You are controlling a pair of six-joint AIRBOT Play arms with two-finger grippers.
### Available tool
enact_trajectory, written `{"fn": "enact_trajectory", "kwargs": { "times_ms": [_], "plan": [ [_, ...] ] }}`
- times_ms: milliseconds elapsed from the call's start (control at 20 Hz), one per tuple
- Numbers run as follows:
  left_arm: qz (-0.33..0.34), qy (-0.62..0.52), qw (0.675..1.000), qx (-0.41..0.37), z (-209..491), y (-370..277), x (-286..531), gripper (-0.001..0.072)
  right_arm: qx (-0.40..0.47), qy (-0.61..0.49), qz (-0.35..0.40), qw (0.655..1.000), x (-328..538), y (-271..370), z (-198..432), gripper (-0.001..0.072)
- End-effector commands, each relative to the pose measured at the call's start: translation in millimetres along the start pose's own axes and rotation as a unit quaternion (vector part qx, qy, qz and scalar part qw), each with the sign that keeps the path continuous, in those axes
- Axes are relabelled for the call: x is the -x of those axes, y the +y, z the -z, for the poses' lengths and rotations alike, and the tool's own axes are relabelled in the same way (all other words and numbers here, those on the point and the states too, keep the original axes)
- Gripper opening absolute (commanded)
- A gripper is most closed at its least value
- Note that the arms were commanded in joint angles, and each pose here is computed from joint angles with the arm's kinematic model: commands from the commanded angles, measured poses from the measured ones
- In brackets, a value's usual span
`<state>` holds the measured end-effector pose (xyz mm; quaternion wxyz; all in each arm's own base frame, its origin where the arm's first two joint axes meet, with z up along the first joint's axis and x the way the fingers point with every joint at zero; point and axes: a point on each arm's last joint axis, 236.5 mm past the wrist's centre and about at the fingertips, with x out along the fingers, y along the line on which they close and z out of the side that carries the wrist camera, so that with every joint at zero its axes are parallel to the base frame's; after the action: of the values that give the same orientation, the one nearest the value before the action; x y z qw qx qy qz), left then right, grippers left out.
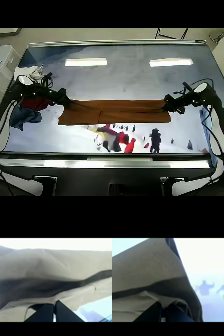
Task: Fold the clothes and pants, and hang the long-sleeved shirts on hangers.
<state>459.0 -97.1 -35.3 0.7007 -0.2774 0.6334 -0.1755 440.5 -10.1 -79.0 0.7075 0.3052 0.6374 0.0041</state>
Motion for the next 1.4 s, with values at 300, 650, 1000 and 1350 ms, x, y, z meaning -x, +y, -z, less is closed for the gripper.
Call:
{"fn": "enact_trajectory", "kwargs": {
  "times_ms": [300, 650, 1000, 1350],
  "plan": [
    [0.008, 0.071, 0.997, 0.039, 19, 20, -6, 0.0574, -0.036, 0.003, -0.031, 0.999, 29, -14, -17, 0.0535],
    [0.01, 0.009, 1.0, 0.007, 11, -7, 51, 0.0574, -0.031, 0.089, -0.116, 0.989, 7, -25, 5, 0.0711],
    [0.016, -0.028, 0.998, -0.045, 17, -53, 80, 0.0574, -0.033, 0.111, -0.131, 0.985, -35, -7, 9, 0.0564],
    [0.025, -0.059, 0.993, -0.1, 9, -106, 42, 0.0095, 0.045, 0.087, -0.207, 0.973, 13, 55, 10, 0.0042]
  ]
}}
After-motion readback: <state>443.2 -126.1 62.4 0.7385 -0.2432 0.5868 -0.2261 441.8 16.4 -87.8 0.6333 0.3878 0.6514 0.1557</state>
